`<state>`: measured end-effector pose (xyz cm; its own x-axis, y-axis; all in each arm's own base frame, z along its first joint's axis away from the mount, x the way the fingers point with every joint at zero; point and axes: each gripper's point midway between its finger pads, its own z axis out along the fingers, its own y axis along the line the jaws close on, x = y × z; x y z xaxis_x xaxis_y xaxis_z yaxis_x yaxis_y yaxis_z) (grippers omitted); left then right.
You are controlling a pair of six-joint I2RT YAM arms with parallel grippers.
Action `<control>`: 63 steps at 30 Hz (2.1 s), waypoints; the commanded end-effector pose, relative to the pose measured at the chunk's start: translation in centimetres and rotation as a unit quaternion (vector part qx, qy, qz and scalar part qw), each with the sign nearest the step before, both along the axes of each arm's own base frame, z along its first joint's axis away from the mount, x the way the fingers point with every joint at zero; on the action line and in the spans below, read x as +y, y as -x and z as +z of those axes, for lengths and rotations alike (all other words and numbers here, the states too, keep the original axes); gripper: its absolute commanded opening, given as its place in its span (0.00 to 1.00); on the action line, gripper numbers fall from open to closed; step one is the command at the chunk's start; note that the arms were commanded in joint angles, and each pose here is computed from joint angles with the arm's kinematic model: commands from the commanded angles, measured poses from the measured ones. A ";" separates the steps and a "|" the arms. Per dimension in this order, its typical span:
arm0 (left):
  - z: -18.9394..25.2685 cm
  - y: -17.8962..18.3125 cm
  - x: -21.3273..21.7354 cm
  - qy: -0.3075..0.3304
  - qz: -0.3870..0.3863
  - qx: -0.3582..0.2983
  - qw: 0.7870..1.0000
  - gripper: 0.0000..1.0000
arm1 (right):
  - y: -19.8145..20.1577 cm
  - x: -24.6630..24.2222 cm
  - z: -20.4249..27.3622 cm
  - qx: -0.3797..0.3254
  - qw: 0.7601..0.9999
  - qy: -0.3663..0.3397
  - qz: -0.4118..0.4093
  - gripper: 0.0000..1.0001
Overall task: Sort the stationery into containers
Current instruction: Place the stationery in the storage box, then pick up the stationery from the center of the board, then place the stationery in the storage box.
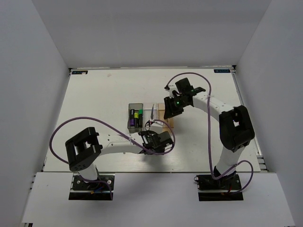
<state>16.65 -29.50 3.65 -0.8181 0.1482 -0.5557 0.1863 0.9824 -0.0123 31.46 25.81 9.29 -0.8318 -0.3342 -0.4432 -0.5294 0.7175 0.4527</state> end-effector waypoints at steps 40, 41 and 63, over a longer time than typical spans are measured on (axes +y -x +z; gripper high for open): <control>8.3 -4.6 -7.1 0.061 -0.002 -0.077 0.995 0.11 | 0.0 -12.3 7.6 -0.163 0.975 0.075 -0.131 0.14; 9.3 -5.1 -7.6 0.069 -0.002 -0.084 0.994 0.11 | 0.3 -12.6 8.4 -0.179 0.972 0.069 -0.136 0.00; 9.2 -17.3 -6.9 0.020 0.043 -0.087 0.995 0.48 | 3.1 -16.1 6.1 -0.198 0.964 0.082 -0.158 0.73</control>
<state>33.12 -35.95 9.36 -0.7512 0.0901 -0.6539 0.0983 0.9949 0.0242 28.42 9.61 15.19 -0.6957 -0.1907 -0.6926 -0.3661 0.9236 0.1134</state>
